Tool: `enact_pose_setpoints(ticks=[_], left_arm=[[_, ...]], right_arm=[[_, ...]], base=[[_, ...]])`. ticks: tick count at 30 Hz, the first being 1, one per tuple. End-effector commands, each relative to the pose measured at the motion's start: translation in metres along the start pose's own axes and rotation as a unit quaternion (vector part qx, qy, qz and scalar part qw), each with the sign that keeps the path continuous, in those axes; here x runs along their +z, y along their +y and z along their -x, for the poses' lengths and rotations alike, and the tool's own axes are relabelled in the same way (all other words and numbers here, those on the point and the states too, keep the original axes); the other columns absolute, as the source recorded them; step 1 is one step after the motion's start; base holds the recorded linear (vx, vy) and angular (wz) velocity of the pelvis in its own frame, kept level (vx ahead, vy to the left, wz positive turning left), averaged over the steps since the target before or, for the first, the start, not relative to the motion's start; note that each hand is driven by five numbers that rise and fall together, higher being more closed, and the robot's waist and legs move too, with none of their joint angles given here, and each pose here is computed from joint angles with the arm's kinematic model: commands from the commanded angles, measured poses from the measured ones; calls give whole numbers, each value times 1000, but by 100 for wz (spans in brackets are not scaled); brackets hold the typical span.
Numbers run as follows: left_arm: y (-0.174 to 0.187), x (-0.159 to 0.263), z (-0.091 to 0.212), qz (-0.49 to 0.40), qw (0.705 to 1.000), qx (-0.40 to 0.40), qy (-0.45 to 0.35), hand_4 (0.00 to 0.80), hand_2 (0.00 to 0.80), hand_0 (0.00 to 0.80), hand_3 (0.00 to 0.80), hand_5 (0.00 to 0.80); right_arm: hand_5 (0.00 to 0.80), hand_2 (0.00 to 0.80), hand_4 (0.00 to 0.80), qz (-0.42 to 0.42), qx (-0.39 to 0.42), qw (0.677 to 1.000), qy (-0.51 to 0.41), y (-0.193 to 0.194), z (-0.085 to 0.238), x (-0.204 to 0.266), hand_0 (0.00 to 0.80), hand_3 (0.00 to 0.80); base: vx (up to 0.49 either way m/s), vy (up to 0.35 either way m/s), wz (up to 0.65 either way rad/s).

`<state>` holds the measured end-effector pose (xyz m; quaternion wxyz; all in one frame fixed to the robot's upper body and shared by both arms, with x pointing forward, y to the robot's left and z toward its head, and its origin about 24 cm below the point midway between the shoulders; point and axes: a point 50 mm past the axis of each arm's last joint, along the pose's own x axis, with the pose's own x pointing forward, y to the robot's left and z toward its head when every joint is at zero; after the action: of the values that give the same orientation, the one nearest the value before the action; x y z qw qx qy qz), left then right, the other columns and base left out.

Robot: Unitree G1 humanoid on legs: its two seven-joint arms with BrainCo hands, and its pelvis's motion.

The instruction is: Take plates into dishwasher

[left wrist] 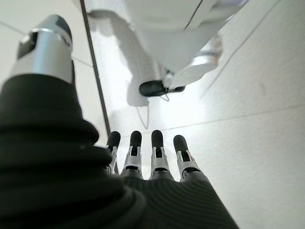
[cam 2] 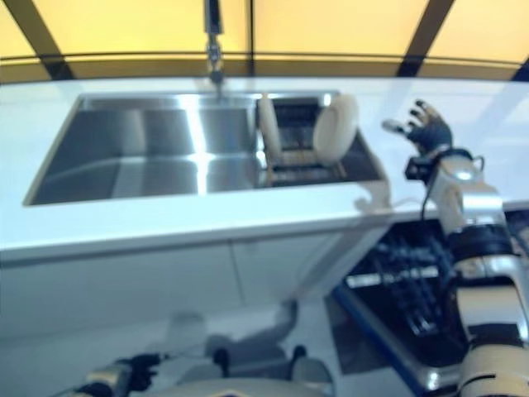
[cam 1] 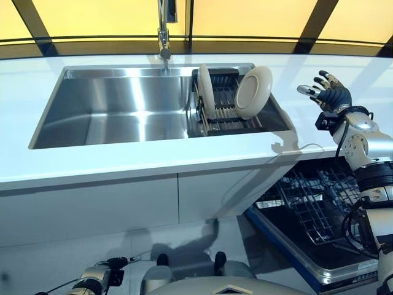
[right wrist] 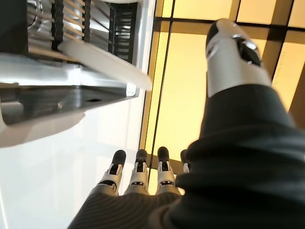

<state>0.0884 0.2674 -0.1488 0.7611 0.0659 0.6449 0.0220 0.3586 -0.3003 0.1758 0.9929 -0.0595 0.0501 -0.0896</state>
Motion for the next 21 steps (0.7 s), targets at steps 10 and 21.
enact_pose_setpoints(ticks=[10, 21], left_arm=[[-3, 2, -1, 7, 1000, -1, 3, 0, 0, 0, 0, 0], [-4, 0, -2, -11, 1000, -8, 21, 0, 0, 0, 0, 0]], right_arm=[[0, 0, 0, -4, 10, 999, -43, -8, -5, 42, 0, 0], [0, 0, 0, -5, 48, 998, -29, 17, -12, 43, 0, 0]], base=[[90, -18, -3], [76, -5, 3]])
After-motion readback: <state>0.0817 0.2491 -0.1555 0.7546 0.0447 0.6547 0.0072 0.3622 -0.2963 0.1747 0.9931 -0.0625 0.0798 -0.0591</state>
